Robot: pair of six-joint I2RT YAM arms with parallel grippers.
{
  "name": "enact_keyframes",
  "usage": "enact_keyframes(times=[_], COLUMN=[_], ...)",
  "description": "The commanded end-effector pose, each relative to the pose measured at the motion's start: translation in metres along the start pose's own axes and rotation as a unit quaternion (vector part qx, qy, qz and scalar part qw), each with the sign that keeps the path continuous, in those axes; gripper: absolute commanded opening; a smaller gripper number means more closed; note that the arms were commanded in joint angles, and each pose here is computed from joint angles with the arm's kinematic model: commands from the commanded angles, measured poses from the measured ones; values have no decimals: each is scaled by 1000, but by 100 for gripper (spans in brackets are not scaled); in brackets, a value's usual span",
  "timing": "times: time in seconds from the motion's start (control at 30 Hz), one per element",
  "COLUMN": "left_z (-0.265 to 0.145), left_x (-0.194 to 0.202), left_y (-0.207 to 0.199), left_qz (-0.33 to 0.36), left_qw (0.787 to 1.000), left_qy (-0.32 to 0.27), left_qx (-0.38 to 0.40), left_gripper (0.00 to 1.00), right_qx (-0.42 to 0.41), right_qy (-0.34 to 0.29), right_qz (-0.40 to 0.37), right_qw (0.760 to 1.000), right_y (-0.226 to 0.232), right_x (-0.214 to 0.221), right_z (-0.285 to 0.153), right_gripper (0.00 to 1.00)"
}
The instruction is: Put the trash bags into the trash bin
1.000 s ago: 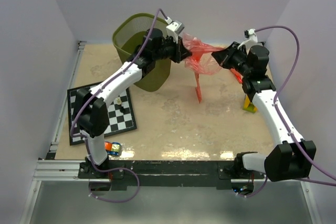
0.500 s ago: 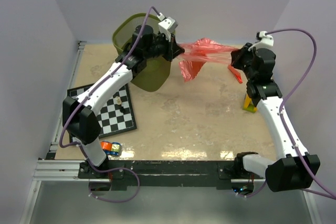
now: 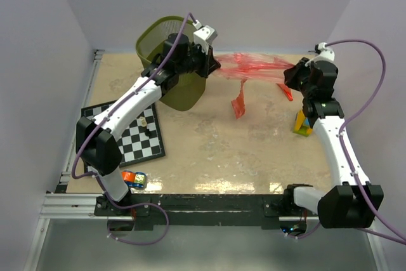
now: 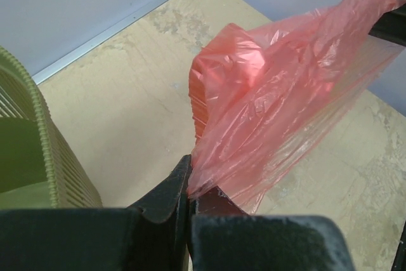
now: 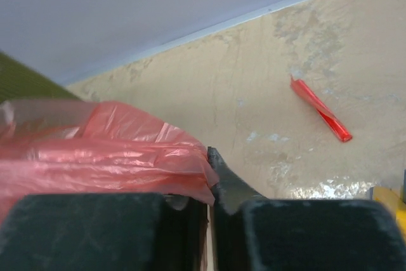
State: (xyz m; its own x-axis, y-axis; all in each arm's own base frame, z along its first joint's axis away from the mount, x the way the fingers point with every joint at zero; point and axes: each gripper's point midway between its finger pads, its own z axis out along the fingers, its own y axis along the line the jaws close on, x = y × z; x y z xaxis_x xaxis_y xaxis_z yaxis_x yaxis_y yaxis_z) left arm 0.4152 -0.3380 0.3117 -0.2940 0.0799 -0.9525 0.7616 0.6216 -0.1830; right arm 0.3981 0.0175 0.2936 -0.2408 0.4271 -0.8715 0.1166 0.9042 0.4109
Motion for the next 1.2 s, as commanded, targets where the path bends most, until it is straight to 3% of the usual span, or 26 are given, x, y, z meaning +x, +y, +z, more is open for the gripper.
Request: enact_keyframes(times=[0.0,0.07,0.13,0.27,0.4,0.67,0.8,0.97,1.17], left_z=[-24,-24,-22,-21,-22,-26,-28,-30,-37], left_x=[-40,-50,-56,-63,-67,-62,-61,-59,-65], left_y=[8,5,3,-5,-15,-48,-61,-55,-47], left_qz=[29,41,56,86,111,147,186,232,295], left_qw=[998,997,996,994,991,983,976,968,952], left_qy=[-51,-63,-66,-68,-67,-55,-46,-38,-48], left_qx=[-22,-12,-4,19,45,99,108,86,63], left_gripper=[0,0,0,0,0,0,0,0,0], right_qx=[-173,-222,-249,-339,-387,-445,-434,-434,-426], right_qy=[7,21,20,2,-9,-9,-12,1,37], right_qz=[-116,-177,-241,-333,-345,-326,-307,-320,-335], right_qw=[978,959,938,880,855,834,847,842,840], right_y=[47,58,61,85,104,180,193,194,182], right_x=[0,10,13,11,6,24,18,16,34], right_z=[-18,-30,-41,-73,-81,-66,-49,-47,-45], right_gripper=[27,52,66,88,98,98,81,74,56])
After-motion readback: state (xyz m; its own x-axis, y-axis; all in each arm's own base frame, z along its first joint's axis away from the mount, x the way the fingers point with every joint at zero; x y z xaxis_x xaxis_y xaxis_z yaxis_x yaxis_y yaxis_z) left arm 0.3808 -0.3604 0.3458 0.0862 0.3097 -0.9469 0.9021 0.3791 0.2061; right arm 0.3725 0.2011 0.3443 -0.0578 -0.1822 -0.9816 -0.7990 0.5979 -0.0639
